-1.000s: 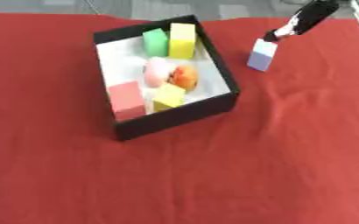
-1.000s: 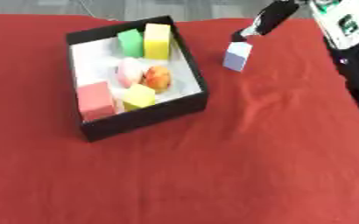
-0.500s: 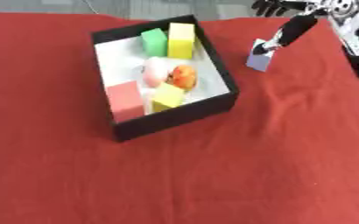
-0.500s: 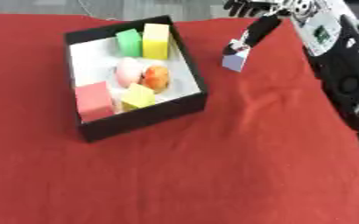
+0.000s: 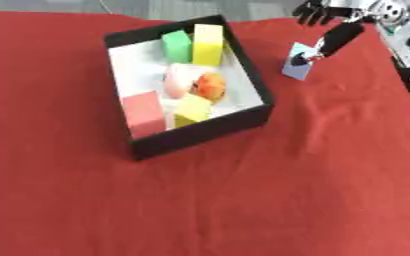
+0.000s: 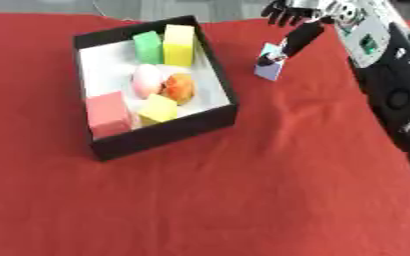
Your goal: Pick up objects on the table and place them in the box.
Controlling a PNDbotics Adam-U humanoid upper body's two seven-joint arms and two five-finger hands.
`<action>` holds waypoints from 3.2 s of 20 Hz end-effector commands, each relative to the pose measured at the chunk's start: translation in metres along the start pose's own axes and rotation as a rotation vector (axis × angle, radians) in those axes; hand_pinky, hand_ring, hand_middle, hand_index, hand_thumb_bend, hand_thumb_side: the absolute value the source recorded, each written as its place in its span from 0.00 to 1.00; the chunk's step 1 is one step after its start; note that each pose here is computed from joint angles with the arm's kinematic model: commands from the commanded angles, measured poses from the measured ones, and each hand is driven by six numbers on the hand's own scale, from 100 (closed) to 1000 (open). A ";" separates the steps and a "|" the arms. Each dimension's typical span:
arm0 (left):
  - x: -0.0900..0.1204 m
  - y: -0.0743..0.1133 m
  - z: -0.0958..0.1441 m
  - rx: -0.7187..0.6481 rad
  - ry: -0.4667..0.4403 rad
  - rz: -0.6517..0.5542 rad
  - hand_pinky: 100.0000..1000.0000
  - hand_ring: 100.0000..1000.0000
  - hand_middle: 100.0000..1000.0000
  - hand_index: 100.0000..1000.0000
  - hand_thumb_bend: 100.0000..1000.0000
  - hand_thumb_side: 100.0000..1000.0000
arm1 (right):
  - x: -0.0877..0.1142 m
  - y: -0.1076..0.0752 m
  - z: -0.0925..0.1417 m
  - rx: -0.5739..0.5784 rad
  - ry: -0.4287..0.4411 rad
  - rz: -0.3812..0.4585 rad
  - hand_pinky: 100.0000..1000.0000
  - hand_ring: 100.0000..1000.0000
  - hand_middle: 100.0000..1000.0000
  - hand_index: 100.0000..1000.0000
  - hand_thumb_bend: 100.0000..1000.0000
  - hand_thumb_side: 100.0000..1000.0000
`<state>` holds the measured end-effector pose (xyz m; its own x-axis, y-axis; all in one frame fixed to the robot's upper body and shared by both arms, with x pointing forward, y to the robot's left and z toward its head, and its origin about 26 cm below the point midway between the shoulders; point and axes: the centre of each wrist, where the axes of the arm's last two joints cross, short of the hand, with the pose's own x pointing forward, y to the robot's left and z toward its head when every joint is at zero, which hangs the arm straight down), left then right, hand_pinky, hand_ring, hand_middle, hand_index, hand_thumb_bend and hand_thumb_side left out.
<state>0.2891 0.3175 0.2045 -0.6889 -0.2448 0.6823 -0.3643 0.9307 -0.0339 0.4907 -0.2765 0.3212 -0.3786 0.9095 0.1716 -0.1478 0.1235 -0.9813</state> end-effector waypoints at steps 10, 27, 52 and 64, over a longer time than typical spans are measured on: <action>0.009 0.000 -0.008 -0.016 -0.046 -0.007 0.59 0.65 0.62 0.72 0.39 0.60 | -0.016 -0.006 0.009 -0.069 0.073 -0.014 0.85 0.86 0.81 0.92 0.61 0.27; 0.009 -0.001 -0.008 -0.011 -0.049 -0.011 0.59 0.64 0.61 0.71 0.40 0.61 | -0.038 -0.004 0.019 -0.116 0.163 -0.076 0.81 0.82 0.77 0.91 0.58 0.31; 0.008 -0.001 -0.006 -0.003 -0.041 -0.010 0.58 0.64 0.61 0.70 0.40 0.60 | -0.032 -0.004 0.016 -0.171 0.222 -0.164 0.64 0.61 0.44 0.66 0.34 0.00; 0.007 0.006 -0.006 0.030 -0.048 -0.032 0.59 0.65 0.62 0.71 0.41 0.58 | 0.129 -0.087 0.072 -0.422 -0.359 0.006 0.65 0.61 0.45 0.65 0.32 0.00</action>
<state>0.2882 0.3190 0.2029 -0.6873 -0.2603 0.6782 -0.3923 0.9188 -0.0449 0.4118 -0.2101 0.4144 -0.6215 0.7624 0.1801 0.1578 0.3470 -0.9245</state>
